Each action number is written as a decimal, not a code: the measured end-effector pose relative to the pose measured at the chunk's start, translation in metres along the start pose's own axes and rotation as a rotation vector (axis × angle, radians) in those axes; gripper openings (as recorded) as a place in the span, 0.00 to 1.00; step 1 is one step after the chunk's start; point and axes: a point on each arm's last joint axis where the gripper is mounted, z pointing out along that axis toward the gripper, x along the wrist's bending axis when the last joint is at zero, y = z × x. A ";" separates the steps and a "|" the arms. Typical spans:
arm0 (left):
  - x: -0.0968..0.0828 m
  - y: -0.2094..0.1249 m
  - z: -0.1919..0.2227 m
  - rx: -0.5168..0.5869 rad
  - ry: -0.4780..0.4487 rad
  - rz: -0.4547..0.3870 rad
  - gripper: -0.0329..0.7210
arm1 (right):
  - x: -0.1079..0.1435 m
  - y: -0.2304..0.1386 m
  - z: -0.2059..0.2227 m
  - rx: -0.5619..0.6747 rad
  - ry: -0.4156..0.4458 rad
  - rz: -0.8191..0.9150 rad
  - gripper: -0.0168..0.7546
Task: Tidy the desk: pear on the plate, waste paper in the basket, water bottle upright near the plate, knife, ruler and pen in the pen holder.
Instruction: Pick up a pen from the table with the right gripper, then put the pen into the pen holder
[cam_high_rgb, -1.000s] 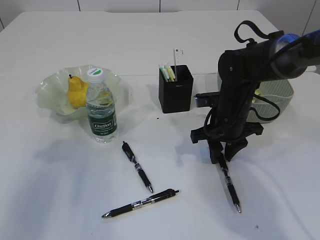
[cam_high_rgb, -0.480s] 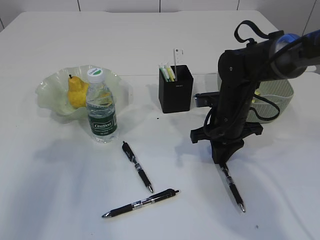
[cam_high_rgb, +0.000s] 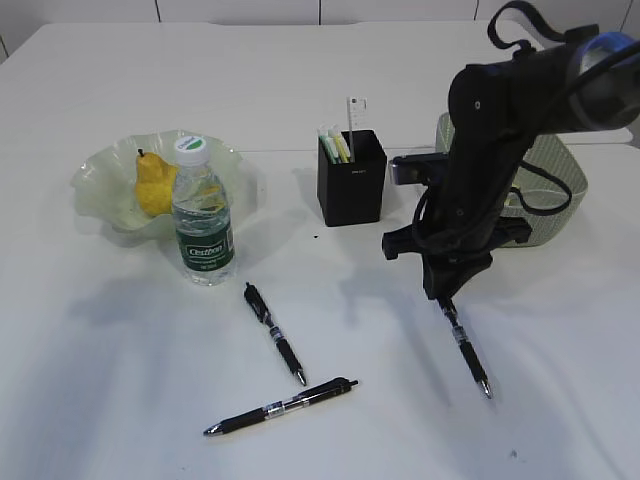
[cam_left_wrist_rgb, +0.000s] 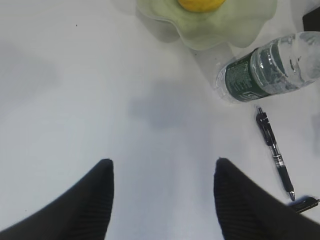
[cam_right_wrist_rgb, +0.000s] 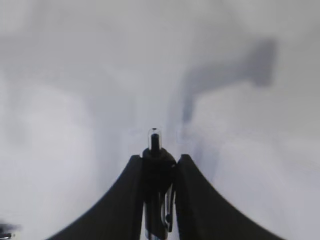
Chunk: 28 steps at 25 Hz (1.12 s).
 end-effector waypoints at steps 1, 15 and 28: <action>0.000 0.000 0.000 0.000 0.000 0.000 0.64 | 0.001 0.002 -0.007 -0.023 0.004 -0.003 0.19; 0.000 0.000 0.000 0.000 0.000 0.000 0.64 | 0.014 0.059 -0.126 -0.501 0.083 -0.025 0.19; 0.000 0.000 0.000 0.004 0.000 0.000 0.64 | 0.019 0.099 -0.144 -0.989 0.148 -0.029 0.19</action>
